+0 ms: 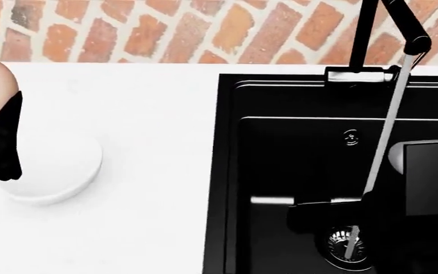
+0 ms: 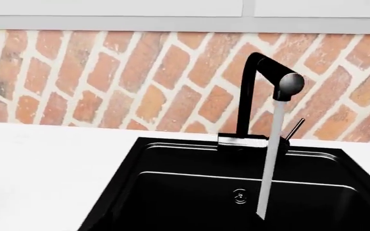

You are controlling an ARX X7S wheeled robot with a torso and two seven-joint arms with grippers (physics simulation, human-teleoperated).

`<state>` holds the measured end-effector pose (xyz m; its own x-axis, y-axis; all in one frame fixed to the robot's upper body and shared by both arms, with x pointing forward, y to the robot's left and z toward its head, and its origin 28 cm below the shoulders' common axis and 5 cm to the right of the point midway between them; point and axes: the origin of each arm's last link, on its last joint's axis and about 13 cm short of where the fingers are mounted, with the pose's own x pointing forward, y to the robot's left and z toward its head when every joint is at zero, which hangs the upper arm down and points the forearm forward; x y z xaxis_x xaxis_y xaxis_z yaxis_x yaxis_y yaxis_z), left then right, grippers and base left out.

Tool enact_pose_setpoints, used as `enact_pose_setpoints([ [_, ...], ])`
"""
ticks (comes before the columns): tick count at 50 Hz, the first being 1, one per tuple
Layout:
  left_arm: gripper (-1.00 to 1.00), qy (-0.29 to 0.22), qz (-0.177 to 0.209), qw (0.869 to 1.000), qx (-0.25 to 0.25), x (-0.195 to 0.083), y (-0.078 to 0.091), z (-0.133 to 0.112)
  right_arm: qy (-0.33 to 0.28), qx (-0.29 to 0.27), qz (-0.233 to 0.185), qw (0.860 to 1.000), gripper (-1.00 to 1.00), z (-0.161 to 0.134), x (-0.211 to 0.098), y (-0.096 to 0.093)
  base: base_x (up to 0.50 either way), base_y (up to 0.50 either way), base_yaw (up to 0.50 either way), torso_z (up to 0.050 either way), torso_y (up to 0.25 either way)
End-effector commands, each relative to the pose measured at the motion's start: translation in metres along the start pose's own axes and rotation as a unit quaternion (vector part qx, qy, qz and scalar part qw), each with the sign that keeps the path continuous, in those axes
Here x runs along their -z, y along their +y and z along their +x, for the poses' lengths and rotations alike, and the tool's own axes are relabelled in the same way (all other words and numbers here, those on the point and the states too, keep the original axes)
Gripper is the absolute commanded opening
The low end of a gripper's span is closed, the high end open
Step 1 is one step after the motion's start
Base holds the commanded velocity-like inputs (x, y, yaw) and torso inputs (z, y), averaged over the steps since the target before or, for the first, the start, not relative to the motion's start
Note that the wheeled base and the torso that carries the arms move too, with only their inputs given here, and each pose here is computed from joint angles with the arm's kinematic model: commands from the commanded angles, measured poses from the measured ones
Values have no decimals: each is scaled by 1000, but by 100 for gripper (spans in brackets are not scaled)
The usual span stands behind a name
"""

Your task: Pick the oranges and zucchinis from the sink and place them in one bowl. Place the onion in the other bowl. Then turn off the sink faucet.

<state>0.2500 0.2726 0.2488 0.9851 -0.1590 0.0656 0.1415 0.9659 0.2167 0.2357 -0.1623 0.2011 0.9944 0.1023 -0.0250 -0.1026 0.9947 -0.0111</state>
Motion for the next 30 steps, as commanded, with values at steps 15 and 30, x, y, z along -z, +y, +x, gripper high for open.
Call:
enact_pose_setpoints([
  [15,-100,1,-13,1000,-2,1,0,-1,0,3,4,1000,100,0,2,-1,-85,417,0,0,0],
  [30,-100,1,-15,1000,1,1,0,-1,-2,4,3,1000,100,-2,4,-1,0,353,0,0,0],
])
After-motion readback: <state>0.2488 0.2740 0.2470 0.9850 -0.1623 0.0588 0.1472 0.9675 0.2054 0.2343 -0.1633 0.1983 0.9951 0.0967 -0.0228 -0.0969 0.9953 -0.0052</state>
